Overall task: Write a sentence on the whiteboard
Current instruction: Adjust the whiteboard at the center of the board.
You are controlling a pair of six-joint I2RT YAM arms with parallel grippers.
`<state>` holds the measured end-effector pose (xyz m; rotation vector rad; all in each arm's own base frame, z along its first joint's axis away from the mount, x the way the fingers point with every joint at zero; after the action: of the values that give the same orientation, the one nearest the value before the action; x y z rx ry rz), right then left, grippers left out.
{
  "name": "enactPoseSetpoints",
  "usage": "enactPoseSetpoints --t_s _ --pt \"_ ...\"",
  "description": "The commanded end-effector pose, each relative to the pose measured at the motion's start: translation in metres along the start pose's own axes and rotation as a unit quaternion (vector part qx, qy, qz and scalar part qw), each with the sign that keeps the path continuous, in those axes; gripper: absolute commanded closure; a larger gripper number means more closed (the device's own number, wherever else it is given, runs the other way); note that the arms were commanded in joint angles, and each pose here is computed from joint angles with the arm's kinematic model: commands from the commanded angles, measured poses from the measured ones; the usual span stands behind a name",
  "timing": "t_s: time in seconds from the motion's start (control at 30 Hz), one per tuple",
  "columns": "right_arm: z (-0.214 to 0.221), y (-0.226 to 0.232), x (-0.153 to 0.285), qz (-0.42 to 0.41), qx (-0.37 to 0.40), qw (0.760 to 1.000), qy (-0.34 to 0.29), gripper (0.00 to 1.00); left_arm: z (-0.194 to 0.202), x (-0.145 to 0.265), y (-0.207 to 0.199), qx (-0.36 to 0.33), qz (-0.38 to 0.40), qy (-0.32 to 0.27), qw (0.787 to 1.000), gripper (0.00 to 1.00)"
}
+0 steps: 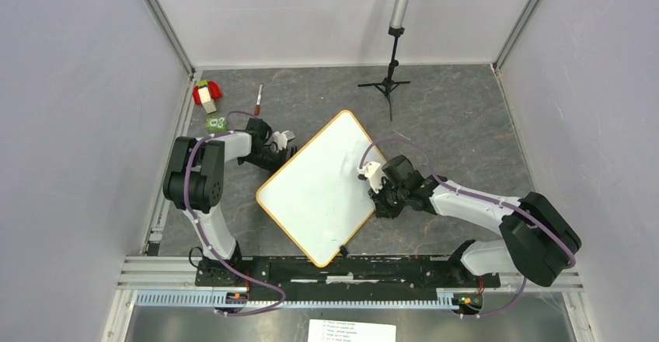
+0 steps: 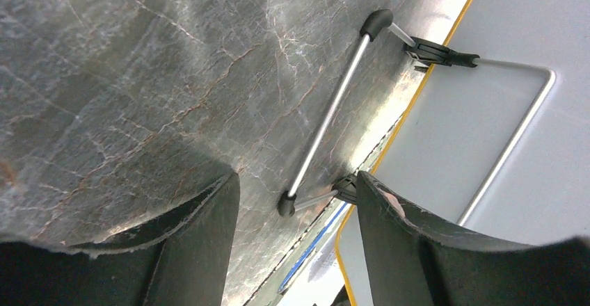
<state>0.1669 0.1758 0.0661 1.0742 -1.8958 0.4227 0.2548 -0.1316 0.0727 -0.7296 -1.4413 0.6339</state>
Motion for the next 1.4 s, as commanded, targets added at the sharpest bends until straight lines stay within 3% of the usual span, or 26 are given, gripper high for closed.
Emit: enactPoseSetpoints --t_s 0.0,0.27,0.57,0.6,0.87,1.07,1.27,1.37 --pt "0.011 -0.007 0.01 0.038 -0.03 0.999 0.01 1.0 -0.008 0.006 -0.001 -0.012 -0.012 -0.027 1.0 0.3" --pt "0.023 -0.023 0.016 0.083 -0.12 0.989 0.01 1.0 -0.01 0.007 -0.001 -0.012 -0.013 -0.031 0.999 0.29" --pt "0.025 -0.006 0.014 0.014 -0.123 0.992 -0.009 1.0 -0.012 0.013 -0.001 -0.014 -0.021 -0.044 0.999 0.26" --pt "0.024 -0.005 0.015 0.007 -0.118 0.993 -0.013 0.97 -0.013 0.015 -0.002 -0.016 -0.022 -0.047 0.999 0.26" --pt "0.011 -0.003 0.025 -0.013 -0.086 0.995 -0.042 0.33 -0.017 0.041 0.0 -0.022 -0.04 -0.094 0.995 0.18" --pt "0.0 -0.002 0.041 -0.007 -0.069 0.996 -0.059 0.06 -0.025 0.067 -0.001 -0.029 -0.06 -0.136 0.988 0.14" --pt "-0.014 0.0 0.067 0.0 -0.034 0.995 -0.093 0.02 -0.04 0.113 -0.008 -0.049 -0.102 -0.212 0.971 0.01" --pt "-0.035 -0.002 0.089 0.01 -0.002 0.992 -0.127 0.02 -0.052 0.147 -0.021 -0.087 -0.156 -0.254 0.951 0.0"
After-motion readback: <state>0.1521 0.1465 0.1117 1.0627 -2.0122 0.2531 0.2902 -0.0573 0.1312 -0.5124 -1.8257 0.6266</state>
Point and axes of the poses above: each gripper's point midway between its finger pads, its own x axis back along the fingers, its own y axis along the line the jaws close on, z = x × y, the point moved 6 cm from there along x, back along the fingers, and after that the axes turned 1 degree about x, right-handed, at the moved point
